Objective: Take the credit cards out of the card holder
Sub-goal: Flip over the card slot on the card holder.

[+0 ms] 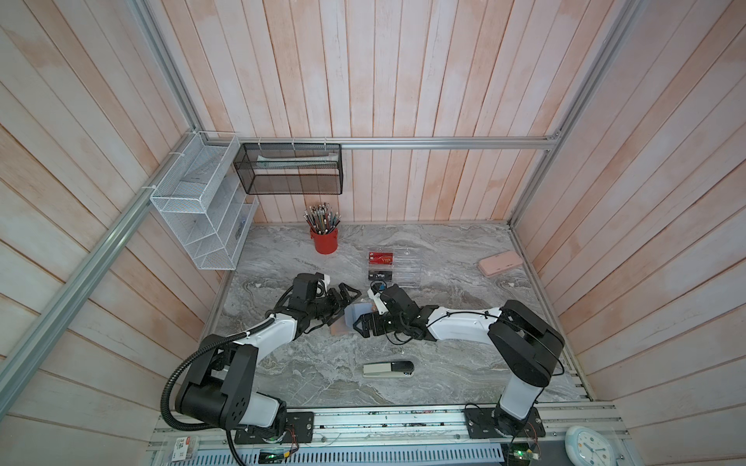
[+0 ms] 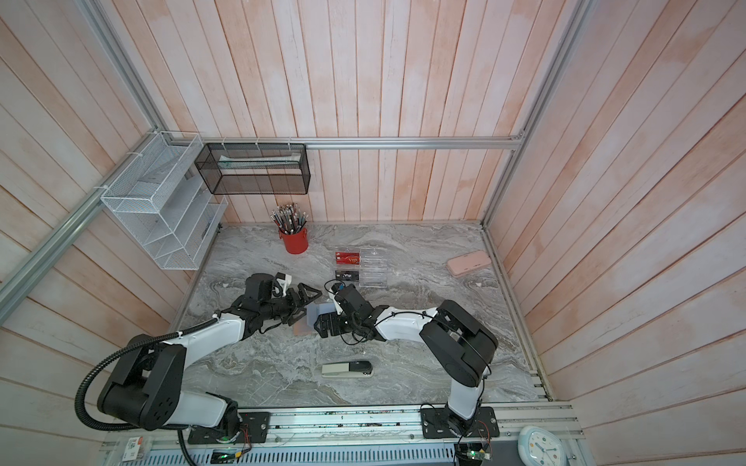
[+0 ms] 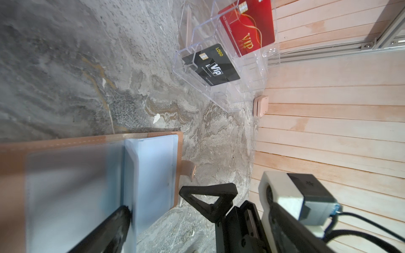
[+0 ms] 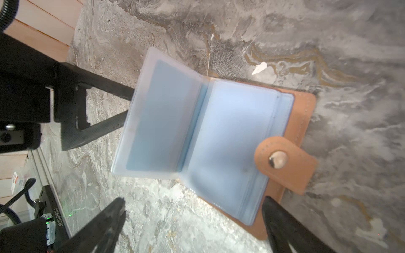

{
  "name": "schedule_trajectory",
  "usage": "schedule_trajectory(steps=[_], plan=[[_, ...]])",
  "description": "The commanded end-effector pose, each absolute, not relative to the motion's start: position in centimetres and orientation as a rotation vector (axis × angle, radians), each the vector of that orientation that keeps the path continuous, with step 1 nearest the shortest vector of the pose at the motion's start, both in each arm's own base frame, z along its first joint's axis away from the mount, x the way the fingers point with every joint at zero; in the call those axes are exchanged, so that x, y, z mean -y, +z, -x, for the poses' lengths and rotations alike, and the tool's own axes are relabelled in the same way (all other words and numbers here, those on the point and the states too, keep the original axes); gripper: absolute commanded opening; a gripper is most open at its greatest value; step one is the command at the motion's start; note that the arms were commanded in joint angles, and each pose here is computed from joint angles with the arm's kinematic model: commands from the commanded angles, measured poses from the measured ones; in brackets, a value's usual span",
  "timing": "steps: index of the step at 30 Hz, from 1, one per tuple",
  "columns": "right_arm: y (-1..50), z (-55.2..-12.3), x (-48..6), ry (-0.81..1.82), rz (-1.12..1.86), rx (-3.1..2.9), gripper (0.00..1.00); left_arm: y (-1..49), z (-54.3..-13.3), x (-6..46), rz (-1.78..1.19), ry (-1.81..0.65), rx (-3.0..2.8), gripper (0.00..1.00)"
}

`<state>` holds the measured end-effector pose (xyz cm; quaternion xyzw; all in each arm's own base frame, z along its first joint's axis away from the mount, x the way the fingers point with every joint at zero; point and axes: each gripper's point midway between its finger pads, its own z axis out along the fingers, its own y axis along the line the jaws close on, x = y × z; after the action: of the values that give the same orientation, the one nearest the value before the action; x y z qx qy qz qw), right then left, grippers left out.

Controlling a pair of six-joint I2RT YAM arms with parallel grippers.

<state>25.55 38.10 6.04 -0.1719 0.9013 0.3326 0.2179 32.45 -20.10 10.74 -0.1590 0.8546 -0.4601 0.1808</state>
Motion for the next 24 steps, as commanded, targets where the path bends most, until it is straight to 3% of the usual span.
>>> schedule_trajectory(steps=[1, 8, 24], plan=[[7.4, -26.4, -37.9, 0.937, 0.391, -2.462, 0.98, 12.5, -33.3, 20.7, 0.431, -1.341, -2.352, 1.0], [7.5, -26.8, -38.5, 0.977, 0.316, -2.456, 0.96, 12.3, -33.2, 20.9, 0.448, -1.358, -2.345, 1.0], [6.6, -26.3, -39.5, 1.038, 0.325, -2.477, 0.81, 12.1, -33.2, 21.8, 0.442, -1.385, -2.346, 1.0]])
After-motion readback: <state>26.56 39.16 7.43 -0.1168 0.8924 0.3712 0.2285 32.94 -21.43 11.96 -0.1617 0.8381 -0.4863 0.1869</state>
